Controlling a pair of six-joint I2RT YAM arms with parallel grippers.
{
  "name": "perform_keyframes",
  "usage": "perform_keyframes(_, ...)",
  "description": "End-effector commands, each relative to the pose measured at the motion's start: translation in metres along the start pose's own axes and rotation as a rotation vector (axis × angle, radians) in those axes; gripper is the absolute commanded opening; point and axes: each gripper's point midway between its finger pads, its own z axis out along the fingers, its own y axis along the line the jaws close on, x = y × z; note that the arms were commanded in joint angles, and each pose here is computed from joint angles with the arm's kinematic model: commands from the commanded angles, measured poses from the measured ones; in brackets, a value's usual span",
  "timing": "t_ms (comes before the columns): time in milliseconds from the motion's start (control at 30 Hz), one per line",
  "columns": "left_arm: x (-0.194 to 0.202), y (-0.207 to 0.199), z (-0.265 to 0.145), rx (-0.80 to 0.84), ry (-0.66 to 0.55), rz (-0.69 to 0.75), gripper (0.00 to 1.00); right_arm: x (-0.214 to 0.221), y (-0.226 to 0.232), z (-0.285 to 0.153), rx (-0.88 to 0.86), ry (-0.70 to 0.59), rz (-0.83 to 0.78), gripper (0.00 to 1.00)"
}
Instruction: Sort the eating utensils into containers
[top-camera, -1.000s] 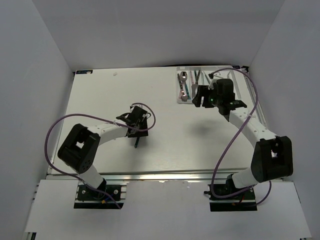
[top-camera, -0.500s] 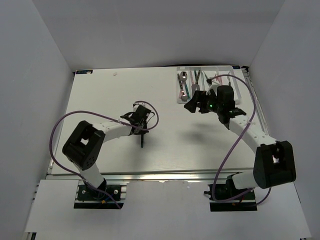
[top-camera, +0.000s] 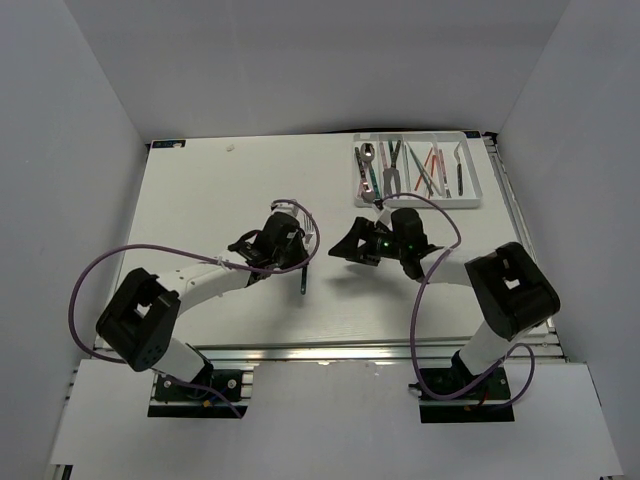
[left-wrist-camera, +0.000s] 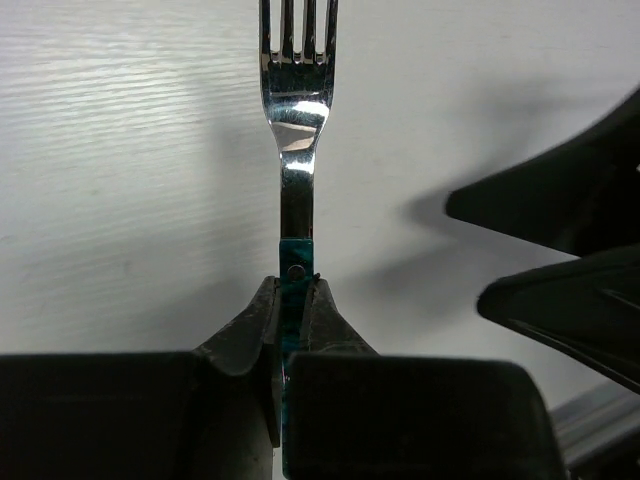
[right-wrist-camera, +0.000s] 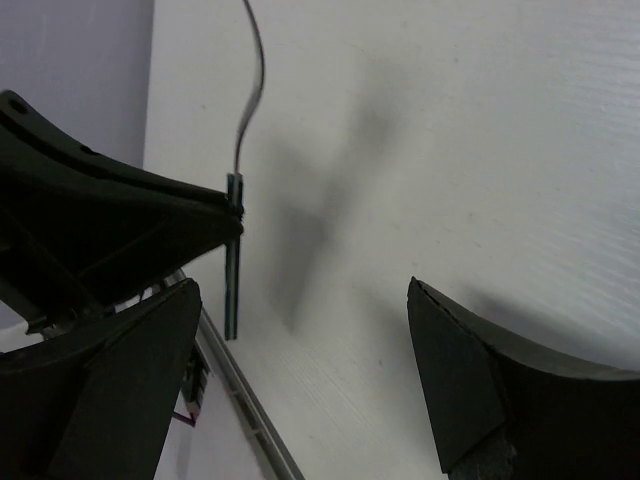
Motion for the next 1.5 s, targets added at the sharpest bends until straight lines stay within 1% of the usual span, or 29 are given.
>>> perform_keyframes(0,-0.010,-0.036,-0.011,0.172,-0.022,-0.026,0.00,-0.026,0.036,0.007,-0.115,-0.097,-0.023,0.88)
perform_keyframes(200,-0.008,-0.058,-0.020,0.292,0.001,-0.037,0.00,-0.025,0.047,0.026,-0.127,-0.066,-0.033,0.82)
perform_keyframes(367,-0.020,-0.076,-0.032,0.373,-0.046,-0.022,0.00,-0.018,0.044,0.040,-0.092,-0.037,-0.018,0.75)
perform_keyframes(467,-0.020,-0.080,-0.036,0.393,-0.050,-0.008,0.00,-0.016,0.048,0.048,-0.106,-0.020,-0.021,0.54)
perform_keyframes(500,-0.020,-0.080,-0.037,0.395,-0.051,-0.007,0.00,-0.018,0.051,0.049,-0.118,-0.022,-0.022,0.36)
perform_keyframes(533,-0.019,-0.079,-0.037,0.391,-0.051,-0.004,0.00,-0.018,0.054,0.049,-0.130,-0.022,-0.028,0.25)
perform_keyframes(567,-0.020,-0.078,-0.037,0.383,-0.054,-0.002,0.00,-0.020,0.056,0.048,-0.138,-0.028,-0.033,0.06)
perform_keyframes(600,-0.019,-0.069,-0.034,0.337,-0.051,-0.002,0.14,-0.023,0.058,0.046,-0.137,-0.037,-0.040,0.00)
perform_keyframes(667,-0.019,-0.055,-0.032,0.252,-0.044,0.009,0.39,-0.028,0.058,0.043,-0.131,-0.048,-0.062,0.00)
perform_keyframes(700,-0.022,-0.042,-0.032,0.164,-0.036,0.019,0.49,-0.036,0.052,0.038,-0.100,-0.056,-0.062,0.00)
perform_keyframes(733,-0.024,-0.037,-0.034,0.126,-0.029,0.047,0.66,-0.043,0.045,0.035,-0.076,-0.066,-0.102,0.00)
perform_keyframes(767,-0.028,-0.033,-0.039,0.092,-0.033,0.061,0.77,-0.051,0.038,0.031,-0.048,-0.073,-0.119,0.00)
perform_keyframes(800,-0.031,-0.027,-0.048,0.048,-0.017,0.079,0.92,-0.072,0.022,0.020,-0.001,-0.112,-0.127,0.00)
perform_keyframes(833,-0.039,-0.016,-0.053,-0.009,-0.046,0.106,0.98,-0.084,0.011,0.014,0.056,-0.096,-0.176,0.00)
perform_keyframes(900,-0.052,-0.005,-0.080,-0.069,-0.084,0.134,0.98,-0.123,-0.031,-0.007,0.195,-0.125,-0.202,0.00)
perform_keyframes(933,-0.060,0.006,-0.089,-0.122,-0.118,0.160,0.98,-0.146,-0.039,-0.019,0.273,-0.099,-0.273,0.00)
perform_keyframes(967,-0.065,0.011,-0.098,-0.149,-0.137,0.176,0.98,-0.167,-0.079,-0.037,0.415,-0.109,-0.256,0.00)
perform_keyframes(1000,-0.067,0.021,-0.112,-0.182,-0.146,0.194,0.98,-0.183,-0.095,-0.050,0.498,-0.108,-0.269,0.00)
perform_keyframes(1033,-0.070,0.026,-0.119,-0.204,-0.156,0.231,0.98,-0.221,-0.093,-0.064,0.554,-0.158,-0.309,0.00)
perform_keyframes(1067,-0.071,0.035,-0.125,-0.243,-0.167,0.252,0.98,-0.228,-0.133,-0.088,0.695,-0.132,-0.276,0.00)
perform_keyframes(1133,-0.065,0.048,-0.131,-0.275,-0.162,0.304,0.98,-0.258,-0.150,-0.110,0.766,-0.170,-0.278,0.00)
perform_keyframes(1167,-0.064,0.055,-0.132,-0.301,-0.167,0.314,0.98,-0.286,-0.160,-0.126,0.813,-0.217,-0.278,0.00)
perform_keyframes(1233,-0.061,0.062,-0.132,-0.316,-0.192,0.309,0.98,-0.314,-0.167,-0.140,0.864,-0.244,-0.324,0.00)
perform_keyframes(1267,-0.051,0.071,-0.126,-0.335,-0.178,0.306,0.98,-0.345,-0.172,-0.152,0.933,-0.301,-0.353,0.00)
perform_keyframes(1300,-0.048,0.068,-0.123,-0.312,-0.181,0.296,0.98,-0.357,-0.173,-0.154,0.953,-0.302,-0.388,0.00)
perform_keyframes(1333,-0.037,0.072,-0.117,-0.304,-0.154,0.303,0.98,-0.369,-0.175,-0.154,0.963,-0.300,-0.436,0.00)
perform_keyframes(1367,-0.032,0.071,-0.113,-0.292,-0.137,0.303,0.98,-0.377,-0.208,-0.165,1.025,-0.293,-0.421,0.00)
perform_keyframes(1400,-0.028,0.071,-0.111,-0.289,-0.118,0.305,0.98,-0.409,-0.194,-0.176,1.036,-0.351,-0.500,0.00)
perform_keyframes(1467,-0.021,0.072,-0.103,-0.295,-0.076,0.316,0.98,-0.418,-0.216,-0.171,1.053,-0.337,-0.534,0.00)
